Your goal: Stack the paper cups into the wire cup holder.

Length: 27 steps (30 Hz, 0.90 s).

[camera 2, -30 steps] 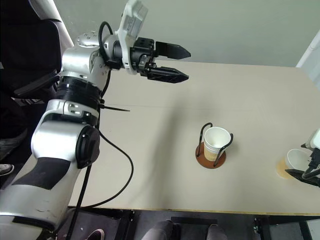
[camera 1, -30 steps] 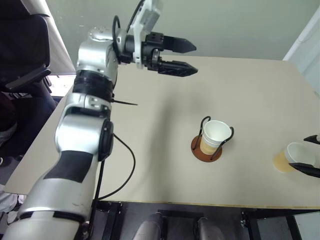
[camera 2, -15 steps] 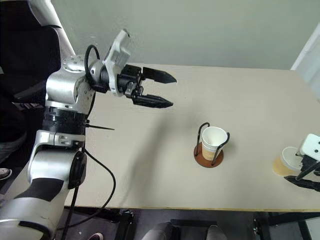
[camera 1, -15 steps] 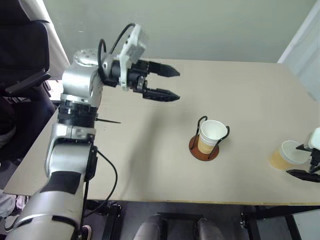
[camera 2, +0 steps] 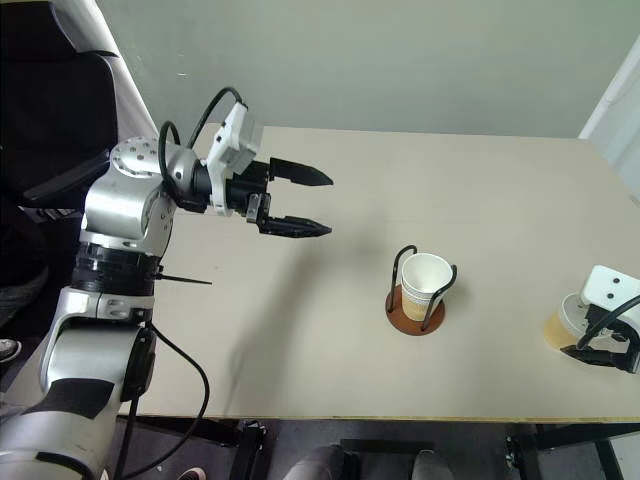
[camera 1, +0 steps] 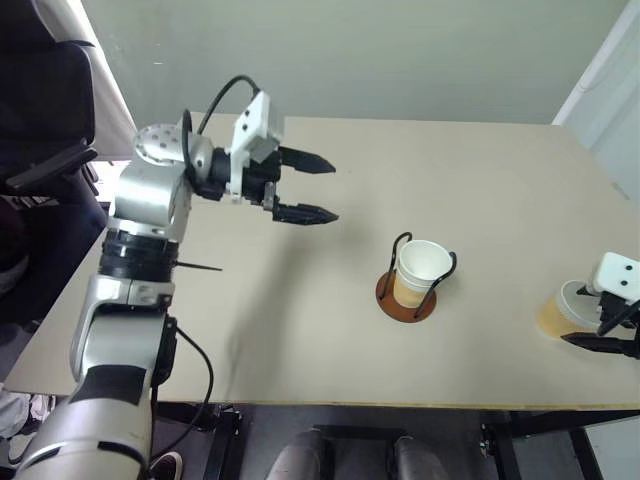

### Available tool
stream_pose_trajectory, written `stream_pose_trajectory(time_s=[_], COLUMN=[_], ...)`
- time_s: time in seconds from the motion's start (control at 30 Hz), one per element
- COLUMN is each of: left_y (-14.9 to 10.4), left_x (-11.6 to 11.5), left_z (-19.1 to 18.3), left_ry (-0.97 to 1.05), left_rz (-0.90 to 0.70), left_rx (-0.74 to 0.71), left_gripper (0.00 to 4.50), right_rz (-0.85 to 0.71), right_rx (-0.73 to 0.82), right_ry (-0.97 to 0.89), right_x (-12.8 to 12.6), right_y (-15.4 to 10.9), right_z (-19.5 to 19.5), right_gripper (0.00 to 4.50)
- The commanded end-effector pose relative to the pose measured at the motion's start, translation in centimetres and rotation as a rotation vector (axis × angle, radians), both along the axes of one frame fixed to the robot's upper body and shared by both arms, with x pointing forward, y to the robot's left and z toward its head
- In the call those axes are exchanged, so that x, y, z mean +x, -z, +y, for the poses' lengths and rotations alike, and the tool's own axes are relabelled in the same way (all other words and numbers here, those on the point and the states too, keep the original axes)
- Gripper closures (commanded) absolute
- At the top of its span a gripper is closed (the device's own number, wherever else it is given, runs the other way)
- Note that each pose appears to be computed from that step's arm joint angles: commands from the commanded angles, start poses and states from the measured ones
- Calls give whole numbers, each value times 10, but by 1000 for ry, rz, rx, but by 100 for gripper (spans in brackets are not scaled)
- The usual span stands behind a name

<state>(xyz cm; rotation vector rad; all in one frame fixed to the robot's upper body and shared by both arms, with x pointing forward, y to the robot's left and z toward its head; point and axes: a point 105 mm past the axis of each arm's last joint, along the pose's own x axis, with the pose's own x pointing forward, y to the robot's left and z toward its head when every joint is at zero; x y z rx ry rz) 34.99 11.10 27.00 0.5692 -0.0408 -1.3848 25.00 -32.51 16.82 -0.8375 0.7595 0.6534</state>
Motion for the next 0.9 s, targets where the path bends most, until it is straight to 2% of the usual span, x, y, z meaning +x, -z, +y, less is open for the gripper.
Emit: stream_pose_trajectory(time_s=[0.03,0.1,0.2,0.47,0.57,0.83,0.9], left_y=[3,5,5,4,2,-3,0], left_x=[-2,-2,-3,-3,-6,-7,-9], left_z=[2,3,6,12,12,17,21], left_ry=[-19,-24,-33,-55,-22,-9,2], left_rz=[-117,-131,-141,-139,-172,-150,-97], left_rx=[55,42,20,-4,6,-15,0], left_gripper=[2,2,0,0,0,0,0], right_rz=[-7,3,15,27,31,-16,-77], right_rx=[-35,-39,-39,-29,-27,-34,-51], right_ry=[-9,-15,-30,-52,-62,-109,-151], right_x=[4,4,5,5,5,4,5], right_y=[-5,-3,-1,1,1,-18,-40], right_z=[-4,-4,-2,4,7,20,32], right_gripper=[6,6,66,352,445,445,445])
